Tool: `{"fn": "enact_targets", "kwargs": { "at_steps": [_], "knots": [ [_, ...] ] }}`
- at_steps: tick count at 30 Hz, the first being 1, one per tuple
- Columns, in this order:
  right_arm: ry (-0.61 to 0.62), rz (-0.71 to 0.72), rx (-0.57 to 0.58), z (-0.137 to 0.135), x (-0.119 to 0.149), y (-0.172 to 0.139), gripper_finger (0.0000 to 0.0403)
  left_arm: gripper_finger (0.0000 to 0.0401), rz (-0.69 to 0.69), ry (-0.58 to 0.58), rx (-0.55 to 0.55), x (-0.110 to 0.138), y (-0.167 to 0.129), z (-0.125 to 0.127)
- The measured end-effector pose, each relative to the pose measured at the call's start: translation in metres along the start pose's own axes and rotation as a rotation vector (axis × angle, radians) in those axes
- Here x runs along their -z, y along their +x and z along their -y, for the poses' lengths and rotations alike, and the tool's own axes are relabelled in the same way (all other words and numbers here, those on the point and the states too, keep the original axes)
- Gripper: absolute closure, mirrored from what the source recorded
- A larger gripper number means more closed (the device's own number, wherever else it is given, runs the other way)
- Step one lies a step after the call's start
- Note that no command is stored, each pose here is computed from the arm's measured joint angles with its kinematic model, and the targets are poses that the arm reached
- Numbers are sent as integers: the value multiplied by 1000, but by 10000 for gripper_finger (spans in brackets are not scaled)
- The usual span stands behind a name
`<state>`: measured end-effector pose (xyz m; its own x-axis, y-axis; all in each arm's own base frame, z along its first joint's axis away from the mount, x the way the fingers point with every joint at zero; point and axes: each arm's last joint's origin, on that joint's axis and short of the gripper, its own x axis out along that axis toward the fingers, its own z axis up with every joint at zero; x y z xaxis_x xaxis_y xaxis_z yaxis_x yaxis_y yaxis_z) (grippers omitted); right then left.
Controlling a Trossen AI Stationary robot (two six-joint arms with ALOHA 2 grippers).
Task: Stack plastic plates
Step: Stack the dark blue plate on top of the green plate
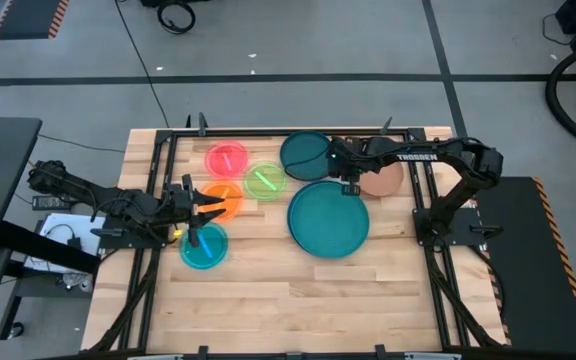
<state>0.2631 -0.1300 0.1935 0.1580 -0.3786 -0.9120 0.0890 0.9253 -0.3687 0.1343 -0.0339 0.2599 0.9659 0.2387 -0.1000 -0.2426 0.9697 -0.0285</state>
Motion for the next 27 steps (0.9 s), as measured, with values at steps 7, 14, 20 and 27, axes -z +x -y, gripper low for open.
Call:
{"fn": "enact_targets", "kwargs": {
  "at_steps": [7,14,20,27],
  "knots": [
    [-208,-14,78,-7,-14,24,283,268,0,4,0,0,0,0],
    [-375,-33,162,-17,-23,30,283,268,1,4,0,0,0,0],
    [-458,-9,170,-17,-26,29,283,268,4,3,0,0,0,0],
    [-480,86,106,-15,-31,32,288,268,6,1,0,-1,0,0]
  ]
}}
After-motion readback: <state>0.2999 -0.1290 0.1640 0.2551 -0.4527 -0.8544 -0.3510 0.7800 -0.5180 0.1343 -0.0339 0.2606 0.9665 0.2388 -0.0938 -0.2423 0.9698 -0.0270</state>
